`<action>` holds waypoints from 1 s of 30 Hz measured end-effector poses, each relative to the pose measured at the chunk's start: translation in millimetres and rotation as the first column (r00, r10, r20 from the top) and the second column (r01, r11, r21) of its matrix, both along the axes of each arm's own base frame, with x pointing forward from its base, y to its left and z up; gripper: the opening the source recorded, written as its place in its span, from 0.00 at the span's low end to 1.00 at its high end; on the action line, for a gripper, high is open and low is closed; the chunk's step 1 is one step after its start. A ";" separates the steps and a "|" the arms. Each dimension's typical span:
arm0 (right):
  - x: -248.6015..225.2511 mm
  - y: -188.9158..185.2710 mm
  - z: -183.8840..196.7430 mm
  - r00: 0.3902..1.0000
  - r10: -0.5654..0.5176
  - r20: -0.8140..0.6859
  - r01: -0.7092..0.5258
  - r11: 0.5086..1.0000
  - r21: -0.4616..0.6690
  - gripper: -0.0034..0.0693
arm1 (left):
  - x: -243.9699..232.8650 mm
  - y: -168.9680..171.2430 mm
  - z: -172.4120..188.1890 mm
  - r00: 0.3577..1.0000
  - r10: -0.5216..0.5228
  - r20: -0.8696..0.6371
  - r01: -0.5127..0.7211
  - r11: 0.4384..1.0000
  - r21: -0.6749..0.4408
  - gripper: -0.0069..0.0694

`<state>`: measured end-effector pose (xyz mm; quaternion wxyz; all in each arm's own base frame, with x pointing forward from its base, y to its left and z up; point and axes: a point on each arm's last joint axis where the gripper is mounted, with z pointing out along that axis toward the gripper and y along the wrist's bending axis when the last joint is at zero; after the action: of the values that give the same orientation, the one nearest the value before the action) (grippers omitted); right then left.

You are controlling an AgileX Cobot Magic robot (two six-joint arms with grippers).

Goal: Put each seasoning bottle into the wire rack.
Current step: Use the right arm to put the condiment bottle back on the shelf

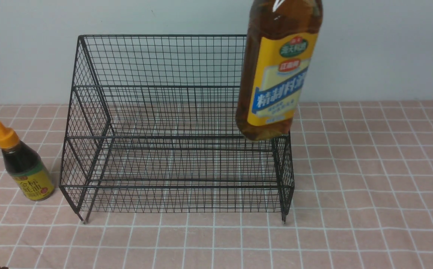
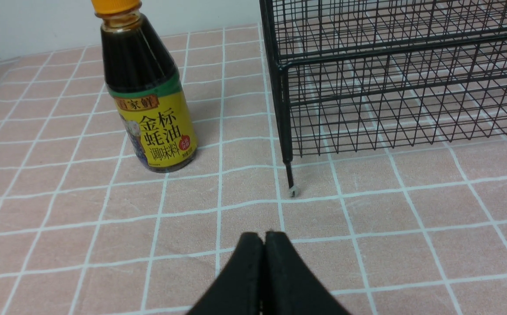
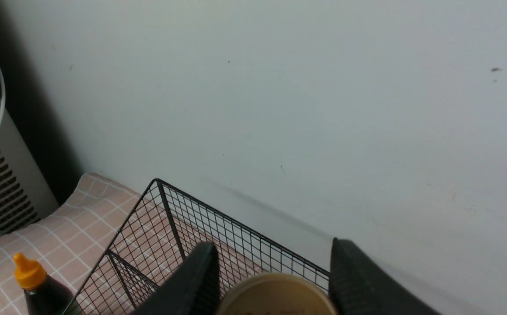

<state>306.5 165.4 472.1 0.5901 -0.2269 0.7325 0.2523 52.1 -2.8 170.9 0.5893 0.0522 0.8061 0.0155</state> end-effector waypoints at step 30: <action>38.4 19.4 -24.1 0.999 -0.041 -0.023 0.041 0.999 -0.015 0.47 | 0.0 -0.1 0.0 1.000 -0.002 0.000 0.002 1.000 0.000 0.07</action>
<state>345.0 184.8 448.0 0.5850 -0.2131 0.7456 0.2374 52.1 -2.9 170.9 0.5893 0.0529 0.8060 0.0150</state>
